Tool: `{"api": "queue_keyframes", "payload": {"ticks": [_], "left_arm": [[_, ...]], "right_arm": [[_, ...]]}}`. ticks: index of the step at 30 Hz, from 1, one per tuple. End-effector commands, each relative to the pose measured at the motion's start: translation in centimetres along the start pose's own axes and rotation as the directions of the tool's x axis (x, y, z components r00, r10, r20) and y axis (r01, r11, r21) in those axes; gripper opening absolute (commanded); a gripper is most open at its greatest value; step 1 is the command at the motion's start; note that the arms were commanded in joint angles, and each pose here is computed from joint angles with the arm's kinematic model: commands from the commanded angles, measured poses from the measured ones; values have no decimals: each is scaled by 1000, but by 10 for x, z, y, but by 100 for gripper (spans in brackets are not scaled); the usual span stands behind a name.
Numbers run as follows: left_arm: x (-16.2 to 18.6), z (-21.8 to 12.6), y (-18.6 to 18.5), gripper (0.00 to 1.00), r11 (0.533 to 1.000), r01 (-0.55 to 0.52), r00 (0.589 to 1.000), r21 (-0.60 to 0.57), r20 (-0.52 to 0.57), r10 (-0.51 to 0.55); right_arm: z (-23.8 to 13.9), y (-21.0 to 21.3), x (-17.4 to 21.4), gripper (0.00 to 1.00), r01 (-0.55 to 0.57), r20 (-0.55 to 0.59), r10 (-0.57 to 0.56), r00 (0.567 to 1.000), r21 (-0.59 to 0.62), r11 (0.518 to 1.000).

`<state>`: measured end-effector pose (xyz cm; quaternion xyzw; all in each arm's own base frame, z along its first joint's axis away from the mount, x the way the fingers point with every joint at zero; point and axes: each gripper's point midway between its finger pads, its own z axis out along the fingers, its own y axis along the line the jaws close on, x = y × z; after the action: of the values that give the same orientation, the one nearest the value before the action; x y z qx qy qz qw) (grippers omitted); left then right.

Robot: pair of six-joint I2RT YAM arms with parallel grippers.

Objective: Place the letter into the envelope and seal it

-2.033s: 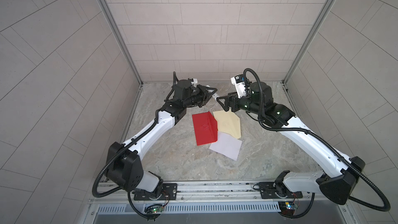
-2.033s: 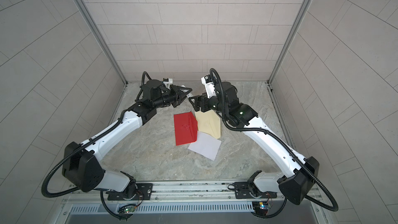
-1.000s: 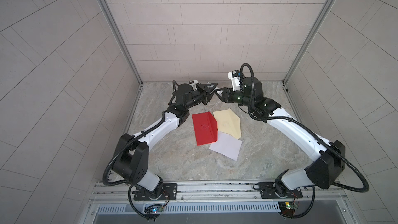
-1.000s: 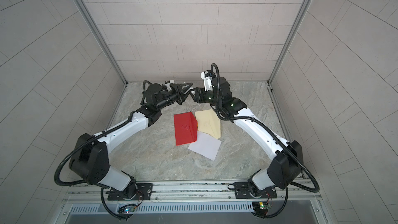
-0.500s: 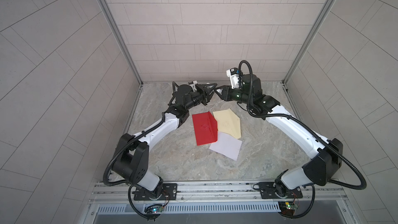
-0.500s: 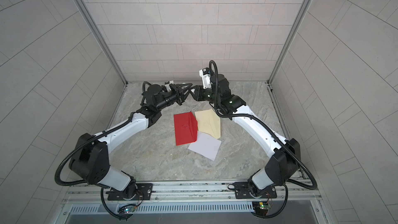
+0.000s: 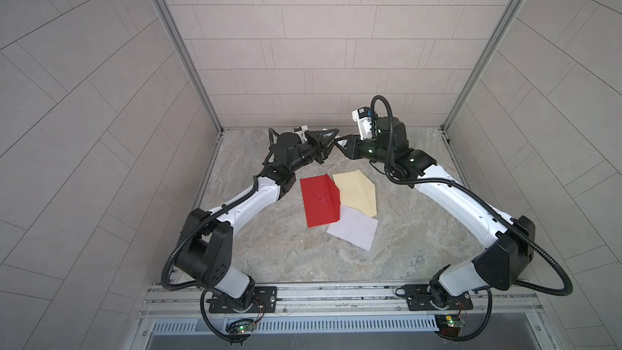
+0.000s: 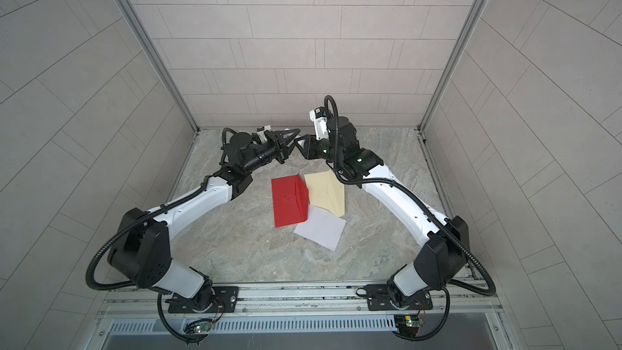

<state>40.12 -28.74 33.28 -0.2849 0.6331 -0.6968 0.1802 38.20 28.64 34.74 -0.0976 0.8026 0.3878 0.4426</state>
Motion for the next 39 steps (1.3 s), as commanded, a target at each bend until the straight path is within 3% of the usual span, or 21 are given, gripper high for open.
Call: {"api": "queue_keyframes", "payload": {"ticks": [1, 4, 8, 10, 13, 15, 18, 23, 26, 39], "left_arm": [[3, -9, 1, 40, 1000, -14, 1000, 1, -2, 14], [-10, -25, 15, 64, 995, -62, 997, -72, 39, 65], [-44, -74, 49, 71, 950, -127, 975, -284, 143, 173], [-61, -104, 71, 71, 890, -149, 947, -430, 196, 253], [-73, -146, 111, 71, 741, -155, 907, -654, 204, 370], [-74, -163, 135, 71, 653, -153, 903, -742, 163, 397], [-70, -173, 161, 71, 580, -158, 917, -799, 99, 385], [-65, -179, 192, 71, 520, -145, 944, -841, 40, 327], [-63, -183, 203, 71, 510, -134, 950, -850, 36, 310], [-53, -201, 234, 71, 457, -122, 963, -881, 6, 268]], "right_arm": [[-16, 4, -17, 0, 52, 40, -54, 998, 44, 998], [-22, -9, -11, 0, 60, -13, -59, 998, 131, 990], [-22, -34, 16, 0, 91, -152, -55, 987, 241, 966], [-22, -49, 40, 0, 108, -263, -26, 965, 302, 947], [-17, -70, 81, 0, 177, -436, 9, 900, 384, 906], [-7, -80, 112, 0, 227, -554, 37, 832, 400, 888], [7, -82, 149, 0, 279, -683, 66, 728, 383, 881], [28, -83, 180, 0, 361, -787, 93, 610, 381, 851], [41, -88, 193, 0, 379, -817, 122, 564, 387, 840], [74, -83, 220, 0, 383, -873, 152, 464, 352, 854]]}}
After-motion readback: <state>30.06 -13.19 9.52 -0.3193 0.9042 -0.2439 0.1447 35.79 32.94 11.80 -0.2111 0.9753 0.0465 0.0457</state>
